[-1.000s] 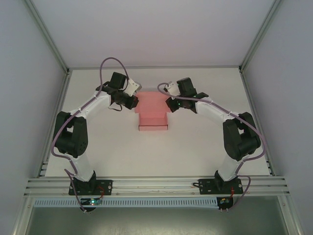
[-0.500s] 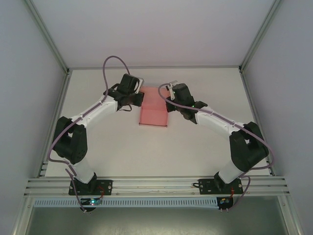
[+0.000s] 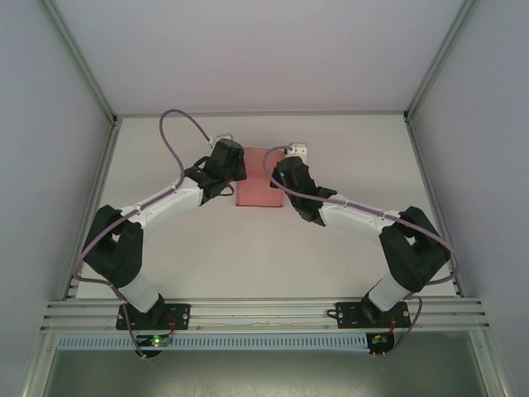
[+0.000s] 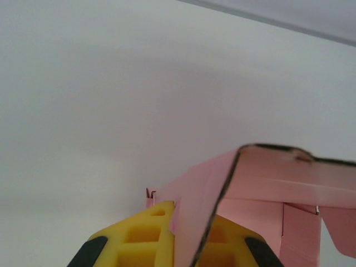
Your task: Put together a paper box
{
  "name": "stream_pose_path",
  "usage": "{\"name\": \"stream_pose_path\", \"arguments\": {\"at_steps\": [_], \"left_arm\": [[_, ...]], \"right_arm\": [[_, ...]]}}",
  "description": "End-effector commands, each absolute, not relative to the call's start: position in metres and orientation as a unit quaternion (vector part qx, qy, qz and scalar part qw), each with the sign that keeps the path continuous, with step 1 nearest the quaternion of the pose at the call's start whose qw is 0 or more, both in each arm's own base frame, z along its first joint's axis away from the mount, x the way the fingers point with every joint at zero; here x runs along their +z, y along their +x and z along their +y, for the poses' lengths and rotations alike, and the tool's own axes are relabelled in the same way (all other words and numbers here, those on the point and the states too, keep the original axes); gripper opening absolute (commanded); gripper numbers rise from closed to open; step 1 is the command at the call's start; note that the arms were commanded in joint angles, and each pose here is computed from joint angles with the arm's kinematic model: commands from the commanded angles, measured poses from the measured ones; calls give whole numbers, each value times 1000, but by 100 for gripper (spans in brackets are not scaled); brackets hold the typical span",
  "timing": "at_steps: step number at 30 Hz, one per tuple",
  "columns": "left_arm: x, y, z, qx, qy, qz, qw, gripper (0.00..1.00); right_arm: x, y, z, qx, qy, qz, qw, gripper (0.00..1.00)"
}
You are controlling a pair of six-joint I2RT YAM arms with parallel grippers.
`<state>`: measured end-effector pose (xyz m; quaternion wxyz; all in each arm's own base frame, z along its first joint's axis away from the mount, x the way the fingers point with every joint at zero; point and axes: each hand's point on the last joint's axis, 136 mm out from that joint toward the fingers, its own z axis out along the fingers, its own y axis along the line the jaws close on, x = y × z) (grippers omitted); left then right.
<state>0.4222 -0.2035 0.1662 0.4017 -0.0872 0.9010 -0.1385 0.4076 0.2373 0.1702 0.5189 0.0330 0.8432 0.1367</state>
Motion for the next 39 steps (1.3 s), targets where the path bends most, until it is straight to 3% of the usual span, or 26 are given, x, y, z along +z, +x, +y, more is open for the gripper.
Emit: {"name": "stream_pose_path", "arguments": {"at_steps": [1,24,39], "left_arm": [[177,426,-186,-128,-141,880,435,0],[130,407,-211,-192,-62,881,428,0],[80,345,-200,-191,-18,892,409,2]], "right_arm": [[192,423,236,161,84,808,560,4],[123,396,278,181,-7,823,538,7],[100,362,268,140,-8,807,573,5]]}}
